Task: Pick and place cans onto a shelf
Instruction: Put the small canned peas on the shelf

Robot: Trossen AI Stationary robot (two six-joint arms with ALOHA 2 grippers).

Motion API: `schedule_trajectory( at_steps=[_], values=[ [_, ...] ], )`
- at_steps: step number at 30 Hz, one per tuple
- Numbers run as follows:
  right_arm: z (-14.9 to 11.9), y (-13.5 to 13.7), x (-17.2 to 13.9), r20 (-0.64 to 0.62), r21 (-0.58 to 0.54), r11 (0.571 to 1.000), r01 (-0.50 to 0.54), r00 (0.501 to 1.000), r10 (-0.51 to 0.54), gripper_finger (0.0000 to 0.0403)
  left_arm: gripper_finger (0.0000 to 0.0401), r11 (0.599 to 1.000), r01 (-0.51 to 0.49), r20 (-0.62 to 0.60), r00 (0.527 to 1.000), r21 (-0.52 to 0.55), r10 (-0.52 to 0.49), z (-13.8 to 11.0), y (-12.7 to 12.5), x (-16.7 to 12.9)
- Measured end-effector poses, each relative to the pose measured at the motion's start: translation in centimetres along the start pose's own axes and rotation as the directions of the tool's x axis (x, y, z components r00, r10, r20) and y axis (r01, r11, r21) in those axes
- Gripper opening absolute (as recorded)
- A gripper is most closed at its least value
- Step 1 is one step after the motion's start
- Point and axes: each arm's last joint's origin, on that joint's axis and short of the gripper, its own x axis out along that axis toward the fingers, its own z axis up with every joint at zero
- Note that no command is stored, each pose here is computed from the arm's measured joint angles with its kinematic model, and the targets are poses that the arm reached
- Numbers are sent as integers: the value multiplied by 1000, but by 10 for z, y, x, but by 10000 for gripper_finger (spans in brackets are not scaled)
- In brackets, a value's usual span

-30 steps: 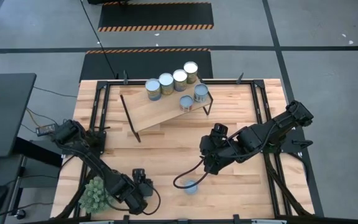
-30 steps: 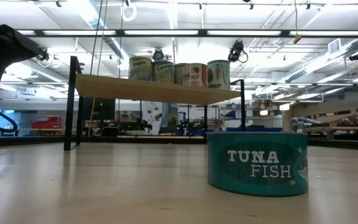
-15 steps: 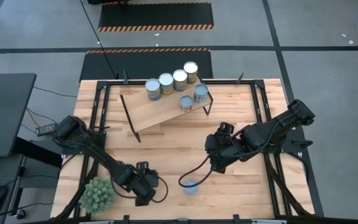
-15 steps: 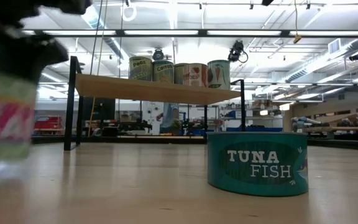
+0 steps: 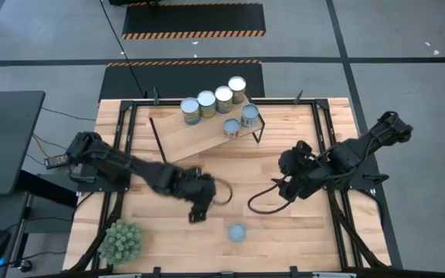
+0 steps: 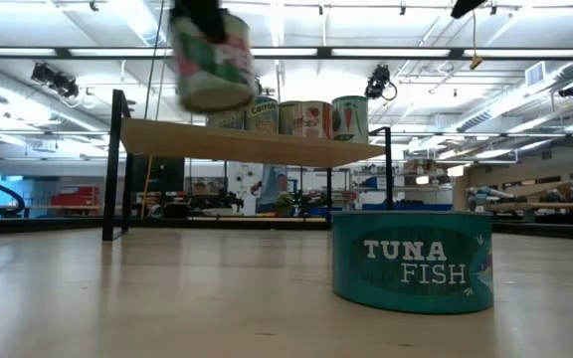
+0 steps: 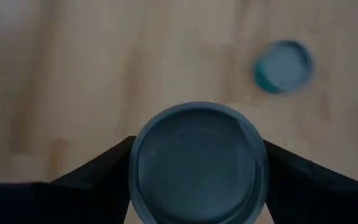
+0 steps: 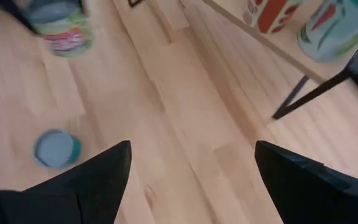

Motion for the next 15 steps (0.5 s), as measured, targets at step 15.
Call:
schedule_trajectory(
  at_steps=[15],
  values=[
    [-5,-12,13,99,128,989,-74,993,61,348,287,969,-184,84,976,-168,200,56,139,-16]
  ],
)
